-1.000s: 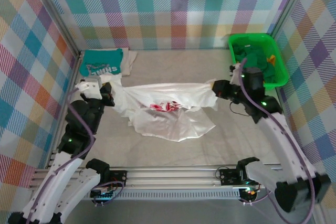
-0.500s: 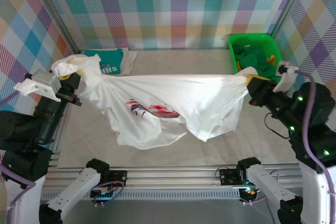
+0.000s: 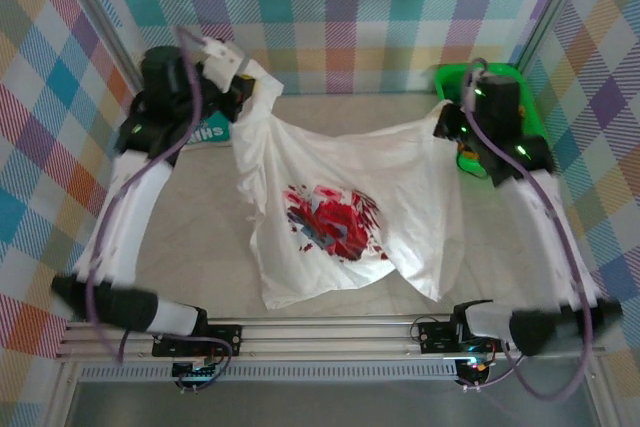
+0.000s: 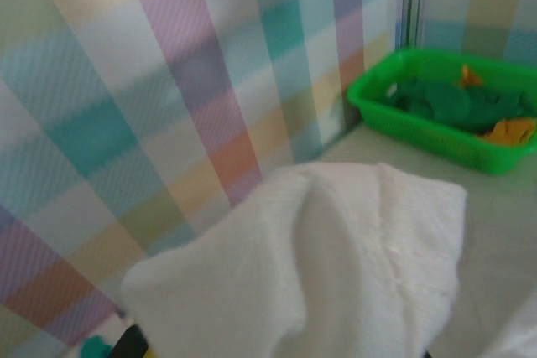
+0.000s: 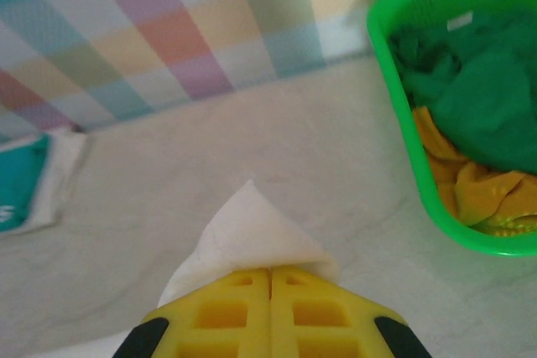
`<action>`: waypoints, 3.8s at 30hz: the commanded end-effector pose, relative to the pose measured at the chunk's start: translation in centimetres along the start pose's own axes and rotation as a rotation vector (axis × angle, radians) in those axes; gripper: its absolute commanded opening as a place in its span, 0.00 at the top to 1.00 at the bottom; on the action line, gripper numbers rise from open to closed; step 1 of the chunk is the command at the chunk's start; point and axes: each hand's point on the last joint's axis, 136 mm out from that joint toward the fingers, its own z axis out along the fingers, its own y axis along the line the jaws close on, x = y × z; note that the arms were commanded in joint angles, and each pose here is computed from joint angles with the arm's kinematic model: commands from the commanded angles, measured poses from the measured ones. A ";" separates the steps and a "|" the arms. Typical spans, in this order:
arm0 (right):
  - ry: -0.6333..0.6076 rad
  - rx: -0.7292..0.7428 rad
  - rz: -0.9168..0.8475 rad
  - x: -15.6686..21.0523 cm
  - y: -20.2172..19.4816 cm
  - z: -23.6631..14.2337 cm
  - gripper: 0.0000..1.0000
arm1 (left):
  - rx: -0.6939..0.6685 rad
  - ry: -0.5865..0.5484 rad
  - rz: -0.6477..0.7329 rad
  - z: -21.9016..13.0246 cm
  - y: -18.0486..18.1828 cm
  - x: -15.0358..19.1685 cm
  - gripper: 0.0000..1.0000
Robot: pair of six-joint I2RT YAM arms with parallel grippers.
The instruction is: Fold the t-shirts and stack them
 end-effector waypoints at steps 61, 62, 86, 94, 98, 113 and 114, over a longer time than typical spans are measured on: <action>0.218 -0.228 0.203 11.2 -0.4 11.3 0.45 | -0.300 0.689 0.048 25.7 2.1 24.2 1.00; 0.217 -0.227 0.203 11.2 -0.5 11.3 0.45 | -0.309 0.686 0.037 25.4 2.8 24.1 1.00; 0.232 -0.230 0.215 11.1 -0.3 10.9 0.45 | -0.650 0.416 -0.123 20.7 20.6 19.8 0.00; 0.262 -0.205 0.206 11.1 -0.5 10.8 0.44 | -0.596 0.323 -0.498 11.7 15.8 15.5 0.06; 0.344 -0.120 0.229 12.6 -1.9 11.8 0.42 | -0.552 0.288 -0.728 6.8 10.2 18.4 0.08; 0.610 0.022 0.384 20.0 -7.1 14.5 0.45 | -0.405 0.738 -0.977 1.5 -5.8 33.0 0.30; 0.613 0.013 0.388 20.3 -7.1 14.6 0.45 | -0.409 0.740 -0.980 1.2 -6.0 33.3 0.34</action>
